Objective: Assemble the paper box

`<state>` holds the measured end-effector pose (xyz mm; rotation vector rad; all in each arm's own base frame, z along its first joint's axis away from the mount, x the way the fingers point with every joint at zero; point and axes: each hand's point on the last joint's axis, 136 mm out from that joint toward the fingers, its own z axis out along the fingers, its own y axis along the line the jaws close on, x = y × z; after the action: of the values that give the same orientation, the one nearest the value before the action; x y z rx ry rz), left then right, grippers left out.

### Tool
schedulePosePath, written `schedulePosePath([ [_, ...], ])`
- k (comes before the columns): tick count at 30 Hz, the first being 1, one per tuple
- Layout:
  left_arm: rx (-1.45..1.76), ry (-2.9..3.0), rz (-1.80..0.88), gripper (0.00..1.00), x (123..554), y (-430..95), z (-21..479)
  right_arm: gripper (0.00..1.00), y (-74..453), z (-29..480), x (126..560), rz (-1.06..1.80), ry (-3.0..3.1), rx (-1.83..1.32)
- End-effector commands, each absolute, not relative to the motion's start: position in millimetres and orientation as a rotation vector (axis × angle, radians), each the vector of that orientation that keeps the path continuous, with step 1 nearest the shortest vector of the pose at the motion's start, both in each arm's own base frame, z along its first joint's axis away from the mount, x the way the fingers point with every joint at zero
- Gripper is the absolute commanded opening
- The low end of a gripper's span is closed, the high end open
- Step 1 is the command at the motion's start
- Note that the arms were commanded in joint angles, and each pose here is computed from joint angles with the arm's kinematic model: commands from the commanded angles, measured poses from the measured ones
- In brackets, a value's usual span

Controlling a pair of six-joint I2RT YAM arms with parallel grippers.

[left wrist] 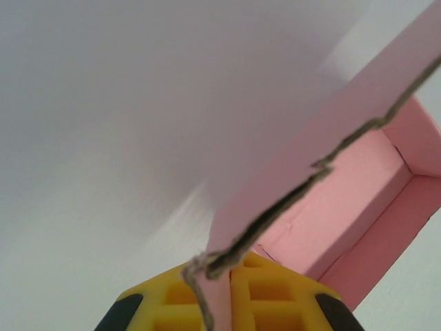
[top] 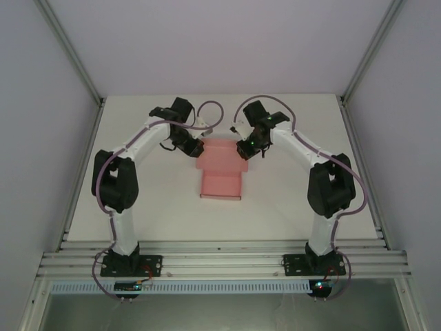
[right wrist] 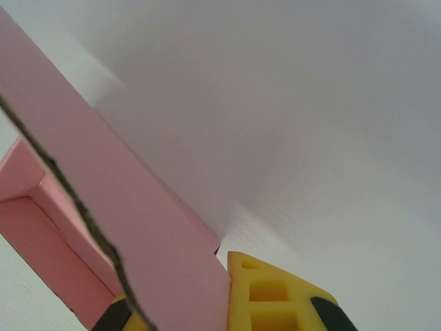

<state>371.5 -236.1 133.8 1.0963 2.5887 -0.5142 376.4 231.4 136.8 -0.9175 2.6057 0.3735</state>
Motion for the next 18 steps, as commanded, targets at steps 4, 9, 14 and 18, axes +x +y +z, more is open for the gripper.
schedulePosePath([
  [4,0.712,2.589,-0.265,0.00,391.1,-223.6,177.7,0.00,222.1,182.3,409.9,0.195,2.463,-0.613],
  [9,0.384,2.543,-0.256,0.00,405.4,-222.6,185.6,0.02,212.0,189.7,437.1,0.182,2.376,-0.161],
  [14,0.155,2.504,-0.355,0.00,411.9,-226.9,179.6,0.05,225.7,187.5,451.2,0.247,2.257,0.099],
  [18,0.025,2.443,-0.378,0.00,420.2,-224.8,180.3,0.05,244.1,191.9,455.4,0.327,2.147,0.140],
])
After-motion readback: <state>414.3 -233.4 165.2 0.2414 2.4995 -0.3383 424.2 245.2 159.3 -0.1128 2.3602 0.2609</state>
